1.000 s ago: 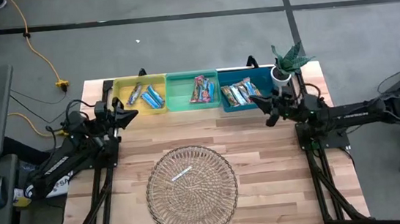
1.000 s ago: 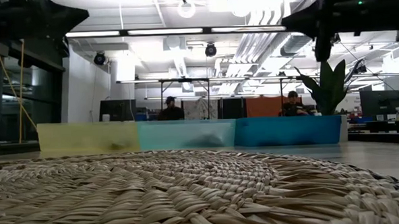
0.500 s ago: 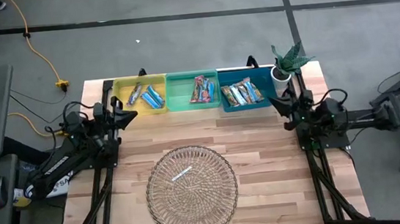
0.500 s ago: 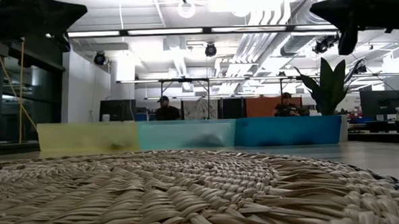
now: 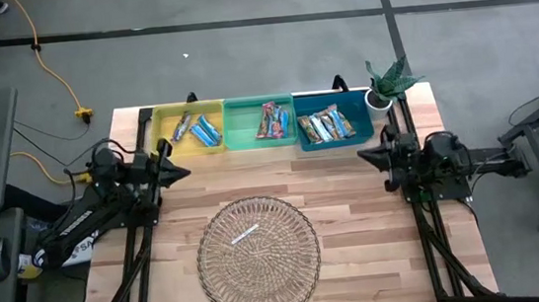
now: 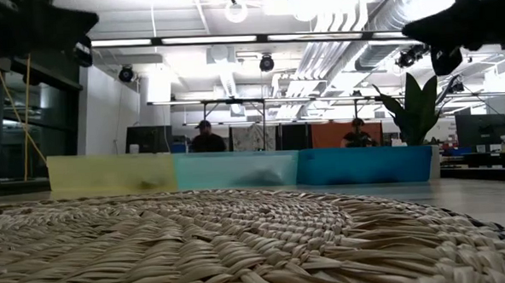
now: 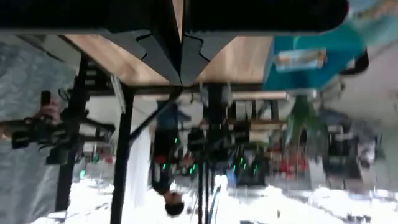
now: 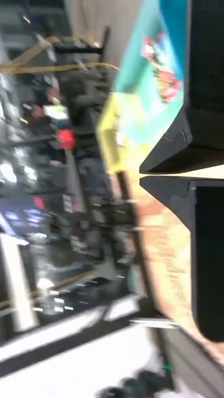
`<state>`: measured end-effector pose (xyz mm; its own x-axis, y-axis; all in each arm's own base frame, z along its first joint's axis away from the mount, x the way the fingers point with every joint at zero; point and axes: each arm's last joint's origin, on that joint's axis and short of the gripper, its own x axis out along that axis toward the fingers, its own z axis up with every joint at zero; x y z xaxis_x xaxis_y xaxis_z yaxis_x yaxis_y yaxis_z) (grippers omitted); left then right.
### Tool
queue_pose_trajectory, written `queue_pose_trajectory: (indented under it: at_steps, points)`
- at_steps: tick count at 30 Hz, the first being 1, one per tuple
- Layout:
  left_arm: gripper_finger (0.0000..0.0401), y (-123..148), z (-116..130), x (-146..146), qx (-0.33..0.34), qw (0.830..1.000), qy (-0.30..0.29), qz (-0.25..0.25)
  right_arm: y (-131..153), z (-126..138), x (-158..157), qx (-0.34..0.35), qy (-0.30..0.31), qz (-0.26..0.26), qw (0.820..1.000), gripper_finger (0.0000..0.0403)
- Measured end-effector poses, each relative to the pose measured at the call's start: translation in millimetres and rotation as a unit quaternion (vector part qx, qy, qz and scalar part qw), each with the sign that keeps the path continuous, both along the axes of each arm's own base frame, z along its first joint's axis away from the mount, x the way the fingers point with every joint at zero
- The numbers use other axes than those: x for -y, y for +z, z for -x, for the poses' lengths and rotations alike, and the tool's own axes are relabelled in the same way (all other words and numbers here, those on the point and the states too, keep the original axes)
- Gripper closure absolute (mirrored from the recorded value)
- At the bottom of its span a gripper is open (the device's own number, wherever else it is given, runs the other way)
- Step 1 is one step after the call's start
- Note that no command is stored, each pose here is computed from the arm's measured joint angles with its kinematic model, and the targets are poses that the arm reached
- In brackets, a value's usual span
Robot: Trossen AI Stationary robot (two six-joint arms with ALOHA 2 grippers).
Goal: Pick and place Granola Bars by type
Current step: Return to Home Position
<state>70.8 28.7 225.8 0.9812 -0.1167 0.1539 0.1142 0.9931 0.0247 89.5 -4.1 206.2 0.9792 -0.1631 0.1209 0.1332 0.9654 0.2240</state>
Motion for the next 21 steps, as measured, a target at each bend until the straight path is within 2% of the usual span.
queue_pose_trajectory:
  at_steps: [4,6,14,21]
  points:
    - [0.0401,-10.3,-1.3,-1.5,-0.045,0.999,0.010,0.026,-9.1,0.3,-0.9,-0.064,0.016,0.004,0.998,0.0403]
    - [0.0401,-15.1,-1.7,-2.6,-0.065,0.997,0.026,0.035,-11.3,0.3,-0.9,-0.076,0.015,0.004,0.997,0.0403]
    - [0.0401,-18.6,-1.4,-8.8,-0.077,0.988,0.136,0.017,-16.0,0.6,-0.5,-0.100,0.009,0.004,0.995,0.0403]
    - [0.0401,-16.5,-4.4,-4.0,-0.067,0.989,0.127,0.021,-17.1,0.8,0.1,-0.106,-0.001,0.005,0.994,0.0402]
